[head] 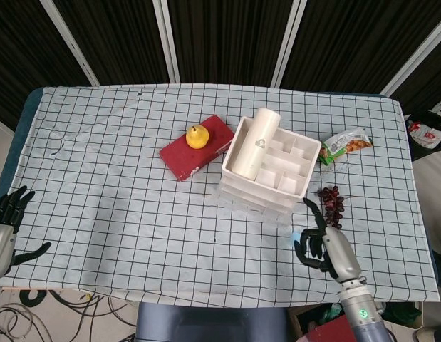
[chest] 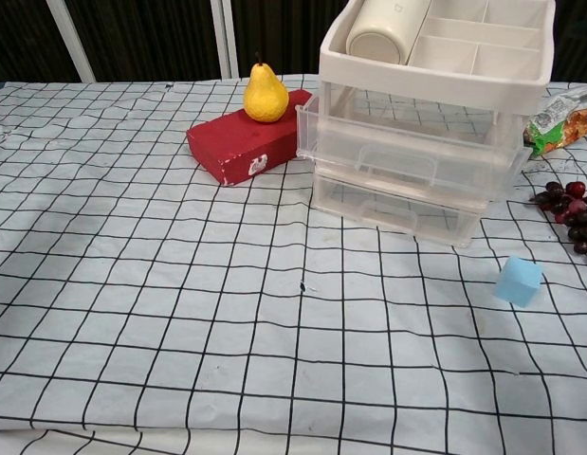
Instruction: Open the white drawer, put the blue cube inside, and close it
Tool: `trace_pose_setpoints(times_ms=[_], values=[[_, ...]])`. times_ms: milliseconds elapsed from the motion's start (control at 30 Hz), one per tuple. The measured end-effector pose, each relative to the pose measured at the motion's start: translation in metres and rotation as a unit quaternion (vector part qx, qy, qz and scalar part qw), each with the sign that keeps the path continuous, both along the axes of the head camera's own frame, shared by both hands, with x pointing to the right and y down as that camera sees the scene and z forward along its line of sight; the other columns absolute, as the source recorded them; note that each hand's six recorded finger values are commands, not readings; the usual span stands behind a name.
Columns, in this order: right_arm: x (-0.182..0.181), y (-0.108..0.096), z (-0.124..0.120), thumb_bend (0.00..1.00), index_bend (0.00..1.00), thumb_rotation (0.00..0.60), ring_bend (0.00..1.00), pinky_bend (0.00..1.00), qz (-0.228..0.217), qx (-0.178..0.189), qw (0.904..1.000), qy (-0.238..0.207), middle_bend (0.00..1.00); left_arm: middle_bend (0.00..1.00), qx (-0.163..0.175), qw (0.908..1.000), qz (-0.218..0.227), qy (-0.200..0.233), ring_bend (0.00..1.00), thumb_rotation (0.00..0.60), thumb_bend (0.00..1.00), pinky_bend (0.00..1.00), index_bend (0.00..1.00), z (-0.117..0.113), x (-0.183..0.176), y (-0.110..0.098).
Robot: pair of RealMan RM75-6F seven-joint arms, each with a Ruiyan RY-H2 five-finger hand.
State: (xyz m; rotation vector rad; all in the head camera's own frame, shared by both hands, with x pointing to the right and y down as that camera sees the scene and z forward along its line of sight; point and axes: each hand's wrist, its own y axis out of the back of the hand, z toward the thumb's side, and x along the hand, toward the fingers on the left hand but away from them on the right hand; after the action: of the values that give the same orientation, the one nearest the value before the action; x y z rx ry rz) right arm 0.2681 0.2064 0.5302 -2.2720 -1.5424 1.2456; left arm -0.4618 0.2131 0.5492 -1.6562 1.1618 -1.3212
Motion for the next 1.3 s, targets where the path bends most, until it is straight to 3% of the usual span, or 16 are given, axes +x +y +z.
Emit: trace_pose_setpoints(times_ms=[167,467,633,800,1067,1300], values=[[0.038,0.011,0.004,0.28,0.0,0.6,0.75,0.77,-0.001,-0.012,0.998,0.061,0.71,0.0,-0.001,1.0,0.003,-0.003,0.0,0.6,0.04,0.0,0.0,0.001,0.001,0.001],[0.064,0.04,0.051,0.28,0.19,0.6,0.83,0.78,-0.011,-0.073,0.9877,0.138,0.79,0.0,-0.003,1.0,0.008,-0.004,0.0,0.6,0.05,0.0,0.0,0.003,0.004,0.001],[0.058,0.05,0.08,0.27,0.2,0.6,0.85,0.78,-0.003,-0.098,0.9838,0.15,0.81,0.0,-0.004,1.0,0.007,-0.002,0.0,0.6,0.05,0.0,0.0,0.004,0.003,0.0],[0.052,0.055,0.101,0.18,0.2,0.6,0.86,0.78,-0.004,-0.104,0.9807,0.165,0.83,0.0,-0.005,1.0,0.006,0.0,0.0,0.6,0.05,0.0,0.0,0.003,0.003,0.0],[0.039,0.056,0.121,0.15,0.2,0.6,0.87,0.78,0.005,-0.105,0.9809,0.164,0.83,0.0,-0.007,1.0,0.004,0.0,0.0,0.6,0.05,0.0,0.0,0.004,0.003,0.0],[0.031,0.051,0.136,0.16,0.28,0.6,0.87,0.78,0.025,-0.11,0.9809,0.159,0.84,0.0,-0.008,1.0,0.004,-0.001,0.0,0.6,0.05,0.0,0.0,0.004,0.003,0.0]])
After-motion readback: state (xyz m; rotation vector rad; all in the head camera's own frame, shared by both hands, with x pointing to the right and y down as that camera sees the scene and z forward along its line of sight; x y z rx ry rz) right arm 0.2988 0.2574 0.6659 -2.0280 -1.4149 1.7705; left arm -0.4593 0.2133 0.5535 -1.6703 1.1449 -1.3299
